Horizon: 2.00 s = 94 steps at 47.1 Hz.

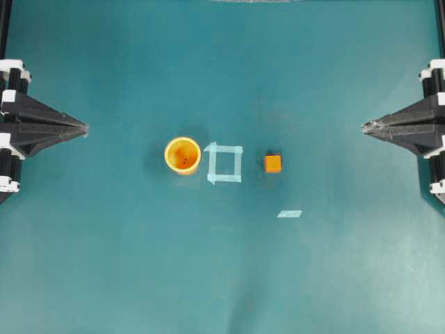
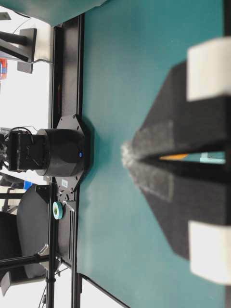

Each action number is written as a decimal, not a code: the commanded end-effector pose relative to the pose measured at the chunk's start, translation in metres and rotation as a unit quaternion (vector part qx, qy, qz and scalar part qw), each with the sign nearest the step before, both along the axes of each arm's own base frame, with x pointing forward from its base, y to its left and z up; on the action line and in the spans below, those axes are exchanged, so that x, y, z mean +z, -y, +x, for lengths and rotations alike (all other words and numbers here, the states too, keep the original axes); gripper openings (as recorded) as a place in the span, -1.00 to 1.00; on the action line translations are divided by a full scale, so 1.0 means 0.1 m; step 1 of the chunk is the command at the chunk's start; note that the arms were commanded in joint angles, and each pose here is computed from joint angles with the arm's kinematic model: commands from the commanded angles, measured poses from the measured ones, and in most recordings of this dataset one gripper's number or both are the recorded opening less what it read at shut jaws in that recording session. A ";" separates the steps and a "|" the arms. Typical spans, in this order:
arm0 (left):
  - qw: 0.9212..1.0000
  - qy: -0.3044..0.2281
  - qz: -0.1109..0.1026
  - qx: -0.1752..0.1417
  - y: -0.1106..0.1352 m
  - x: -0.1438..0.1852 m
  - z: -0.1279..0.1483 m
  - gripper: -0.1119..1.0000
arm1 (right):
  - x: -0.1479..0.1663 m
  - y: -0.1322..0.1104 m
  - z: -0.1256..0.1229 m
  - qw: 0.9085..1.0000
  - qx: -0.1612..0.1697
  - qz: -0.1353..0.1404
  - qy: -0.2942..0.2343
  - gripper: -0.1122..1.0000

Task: Move the block to the left with right arm.
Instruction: 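Move the right gripper leftward toward the orange cube, then close the right gripper around the orange cube and lift it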

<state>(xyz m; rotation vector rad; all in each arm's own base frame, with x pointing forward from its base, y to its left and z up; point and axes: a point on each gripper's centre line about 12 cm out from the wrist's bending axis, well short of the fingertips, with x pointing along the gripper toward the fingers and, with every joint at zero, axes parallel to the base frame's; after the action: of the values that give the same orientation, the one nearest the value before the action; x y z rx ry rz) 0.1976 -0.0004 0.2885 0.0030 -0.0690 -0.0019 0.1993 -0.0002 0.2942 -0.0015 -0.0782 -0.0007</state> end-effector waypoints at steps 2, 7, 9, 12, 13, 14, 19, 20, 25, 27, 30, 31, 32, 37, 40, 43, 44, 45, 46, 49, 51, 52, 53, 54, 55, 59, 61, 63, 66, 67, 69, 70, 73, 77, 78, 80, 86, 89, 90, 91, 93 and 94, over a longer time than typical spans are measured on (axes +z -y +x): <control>1.000 0.018 -0.003 -0.008 0.03 0.13 0.00 -0.81 | 0.04 0.00 0.03 1.000 -0.001 0.002 0.002 -0.81; 1.000 0.018 0.000 -0.008 0.03 0.13 -0.03 -0.81 | 0.01 0.01 0.08 1.000 -0.002 0.005 -0.026 -0.81; 1.000 0.015 0.004 -0.008 0.03 0.14 -0.04 -0.81 | 0.00 0.01 0.12 0.999 -0.002 0.008 -0.039 -0.81; 1.000 0.007 0.004 -0.007 0.03 0.12 -0.06 -0.81 | -0.01 0.01 0.16 0.999 -0.003 0.012 -0.052 -0.81; 1.000 0.003 0.004 -0.007 0.03 0.11 -0.06 -0.81 | -0.02 0.01 0.18 0.998 -0.003 0.013 -0.057 -0.81; 1.000 -0.001 0.004 -0.008 0.03 0.11 -0.06 -0.81 | -0.02 0.01 0.19 0.998 -0.003 0.014 -0.060 -0.81; 1.000 -0.017 0.003 -0.007 0.03 0.09 -0.10 -0.81 | -0.05 0.02 0.28 0.997 -0.003 0.019 -0.078 -0.80; 1.000 -0.019 0.003 -0.007 0.03 0.09 -0.11 -0.81 | -0.07 0.02 0.29 0.996 -0.003 0.019 -0.082 -0.80; 1.000 -0.025 0.003 -0.007 0.03 0.09 -0.15 -0.81 | -0.12 0.02 0.38 0.995 -0.004 0.025 -0.098 -0.80; 1.000 -0.025 0.003 -0.008 0.03 0.10 -0.17 -0.81 | -0.14 0.02 0.41 0.994 -0.005 0.028 -0.105 -0.79; 1.000 -0.025 0.003 -0.007 0.02 0.10 -0.20 -0.81 | -0.19 0.02 0.47 0.993 -0.005 0.031 -0.118 -0.71; 1.000 -0.025 0.003 -0.007 0.02 0.10 -0.21 -0.81 | -0.21 0.02 0.49 0.992 -0.005 0.032 -0.121 -0.65; 1.000 -0.025 0.003 -0.007 0.02 0.10 -0.22 -0.81 | -0.22 0.02 0.51 0.992 -0.005 0.033 -0.125 -0.58; 1.000 -0.027 0.003 -0.007 0.02 0.09 -0.26 -0.81 | -0.32 0.02 0.58 0.989 -0.006 0.033 -0.147 -0.23; 1.000 -0.028 0.003 -0.008 0.03 0.09 -0.28 -0.81 | -0.41 0.02 0.65 0.986 -0.006 0.034 -0.164 -0.06; 1.000 -0.028 0.001 -0.007 0.02 0.09 -0.29 -0.81 | -0.47 0.02 0.71 0.983 -0.007 0.034 -0.181 0.08; 1.000 -0.030 0.002 -0.007 0.02 0.09 -0.30 -0.81 | -0.49 0.02 0.73 0.982 -0.007 0.034 -0.187 0.13; 1.000 -0.030 0.001 -0.007 0.02 0.09 -0.30 -0.81 | -0.54 0.02 0.76 0.979 -0.007 0.034 -0.199 0.15; 1.000 -0.030 0.002 -0.007 0.02 0.09 -0.30 -0.81 | -0.57 0.02 0.78 0.978 -0.008 0.034 -0.207 0.17; 0.999 -0.032 0.001 -0.007 0.02 0.09 -0.31 -0.81 | -0.68 0.02 0.85 0.971 -0.009 0.034 -0.236 0.20; 0.999 -0.032 0.002 -0.007 0.02 0.09 -0.31 -0.81 | -0.76 0.02 0.89 0.966 -0.009 0.034 -0.257 0.20; 0.999 -0.031 0.002 -0.007 0.02 0.09 -0.32 -0.81 | -0.79 0.02 0.91 0.963 -0.010 0.034 -0.266 0.21; 0.999 -0.031 0.002 -0.007 0.02 0.09 -0.32 -0.81 | -0.85 0.02 0.94 0.959 -0.010 0.033 -0.281 0.21; 0.999 -0.033 0.002 -0.007 0.02 0.08 -0.32 -0.81 | -0.90 0.02 0.96 0.956 -0.010 0.033 -0.292 0.21; 0.999 -0.033 0.001 -0.007 0.02 0.08 -0.32 -0.81 | -0.95 0.02 0.98 0.952 -0.011 0.033 -0.303 0.22; 0.999 -0.033 0.002 -0.007 0.02 0.08 -0.32 -0.81 | -1.15 0.02 1.03 0.939 -0.012 0.033 -0.341 0.22; 0.999 -0.034 0.002 -0.007 0.02 0.07 -0.32 -0.81 | -1.25 0.03 1.06 0.932 -0.013 0.033 -0.360 0.22; 0.999 -0.034 0.002 -0.007 0.02 0.07 -0.32 -0.81 | -1.33 0.02 1.09 0.928 -0.013 0.033 -0.371 0.23; 0.999 -0.034 0.002 -0.007 0.02 0.07 -0.32 -0.81 | -1.42 0.02 1.13 0.922 -0.013 0.032 -0.385 0.23; 0.999 -0.034 0.002 -0.007 0.02 0.07 -0.32 -0.81 | -1.44 0.02 1.15 0.921 -0.013 0.031 -0.388 0.24; 0.999 -0.035 0.002 -0.007 0.02 0.06 -0.32 -0.81 | -1.49 0.04 1.19 0.918 -0.015 0.030 -0.394 0.26; 0.999 -0.035 0.001 -0.007 0.02 0.06 -0.32 -0.81 | -1.51 0.04 1.20 0.917 -0.015 0.030 -0.397 0.27; 0.999 -0.035 0.002 -0.007 0.02 0.06 -0.33 -0.81 | -1.52 0.08 1.26 0.916 -0.020 0.031 -0.398 0.31; 0.999 -0.036 0.002 -0.007 0.02 0.05 -0.32 -0.81 | -1.52 0.16 1.30 0.917 -0.028 0.027 -0.397 0.36; 0.999 -0.036 0.002 -0.007 0.02 0.05 -0.32 -0.81 | -1.52 0.18 1.31 0.917 -0.030 0.027 -0.397 0.37; 0.999 -0.036 0.001 -0.007 0.02 0.05 -0.32 -0.81 | -1.51 0.22 1.33 0.917 -0.033 0.025 -0.396 0.38; 0.999 -0.036 0.002 -0.007 0.02 0.05 -0.32 -0.81 | -1.50 0.26 1.37 0.917 -0.038 0.023 -0.395 0.39; 0.999 -0.036 0.002 -0.007 0.02 0.05 -0.32 -0.81 | -1.52 0.27 1.39 0.916 -0.038 0.023 -0.398 0.39; 0.999 -0.036 0.002 -0.007 0.02 0.05 -0.32 -0.81 | -1.52 0.26 1.39 0.916 -0.038 0.024 -0.399 0.39; 0.999 -0.036 0.002 -0.007 0.02 0.05 -0.32 -0.81 | -1.54 0.26 1.40 0.915 -0.037 0.024 -0.401 0.39; 0.999 -0.036 0.001 -0.007 0.02 0.05 -0.32 -0.81 | -1.56 0.25 1.41 0.913 -0.037 0.026 -0.405 0.39; 0.999 -0.036 0.001 -0.007 0.02 0.05 -0.32 -0.81 | -1.57 0.25 1.42 0.913 -0.036 0.025 -0.406 0.39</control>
<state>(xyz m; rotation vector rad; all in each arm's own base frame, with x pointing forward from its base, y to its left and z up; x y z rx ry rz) 0.1641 -0.0023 0.2905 0.0047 0.0107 -0.0139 0.3335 -0.0260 0.1301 0.0485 0.7828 -0.0805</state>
